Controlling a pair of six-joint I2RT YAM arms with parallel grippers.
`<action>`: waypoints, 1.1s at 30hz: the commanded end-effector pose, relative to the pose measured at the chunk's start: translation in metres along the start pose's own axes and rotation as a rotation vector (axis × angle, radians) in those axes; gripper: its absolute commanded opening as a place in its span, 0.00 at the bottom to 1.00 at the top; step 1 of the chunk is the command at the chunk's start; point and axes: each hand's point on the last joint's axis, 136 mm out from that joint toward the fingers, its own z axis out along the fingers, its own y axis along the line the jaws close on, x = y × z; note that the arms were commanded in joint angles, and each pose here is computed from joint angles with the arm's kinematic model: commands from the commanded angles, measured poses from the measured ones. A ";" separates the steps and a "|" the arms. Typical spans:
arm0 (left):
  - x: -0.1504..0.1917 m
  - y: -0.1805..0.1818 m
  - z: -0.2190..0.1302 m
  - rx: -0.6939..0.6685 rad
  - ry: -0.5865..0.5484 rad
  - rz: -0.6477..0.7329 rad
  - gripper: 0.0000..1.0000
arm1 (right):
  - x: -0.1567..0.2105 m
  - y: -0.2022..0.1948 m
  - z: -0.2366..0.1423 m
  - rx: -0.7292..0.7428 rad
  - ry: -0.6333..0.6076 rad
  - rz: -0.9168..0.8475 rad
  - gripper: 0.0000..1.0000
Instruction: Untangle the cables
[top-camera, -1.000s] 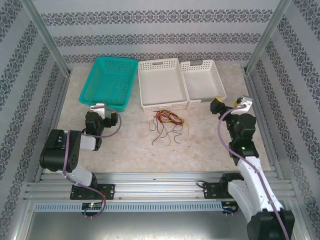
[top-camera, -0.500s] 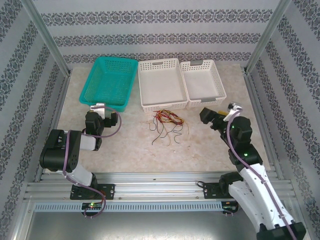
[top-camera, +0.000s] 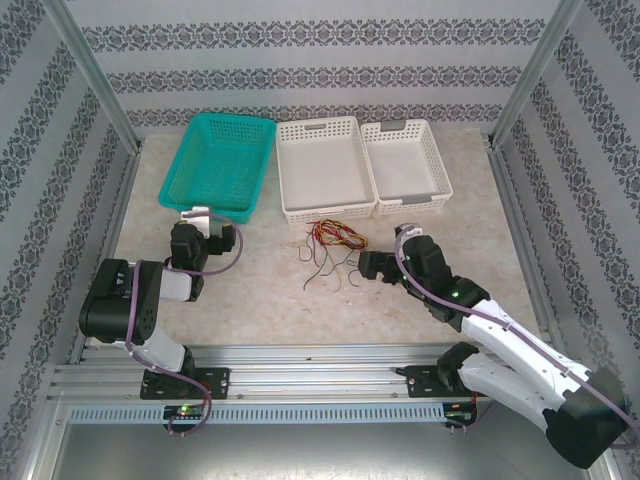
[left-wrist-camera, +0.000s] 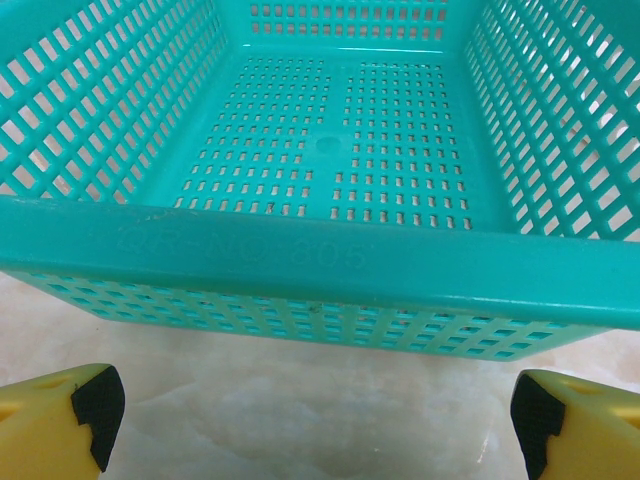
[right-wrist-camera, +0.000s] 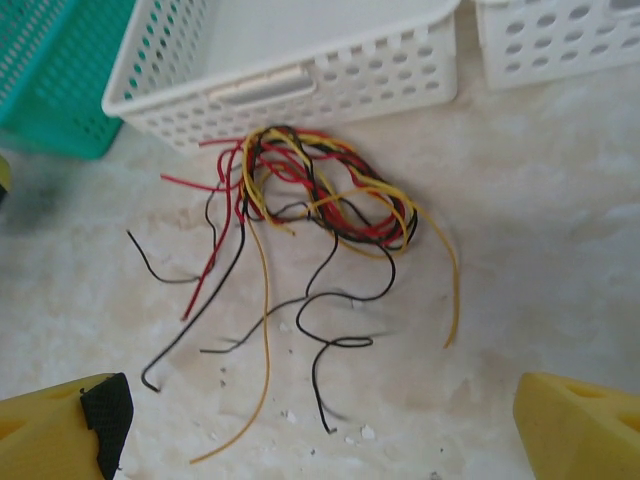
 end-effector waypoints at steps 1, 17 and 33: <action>-0.008 0.003 0.000 -0.006 -0.022 -0.001 1.00 | 0.005 -0.006 0.005 0.046 -0.003 0.004 0.98; -0.080 0.034 -0.077 -0.163 -0.108 -0.337 1.00 | 0.010 -0.003 0.027 0.073 0.073 -0.029 0.98; -0.053 -0.028 -0.121 0.128 0.173 -0.796 1.00 | 0.012 -0.005 0.081 0.095 0.242 0.142 0.84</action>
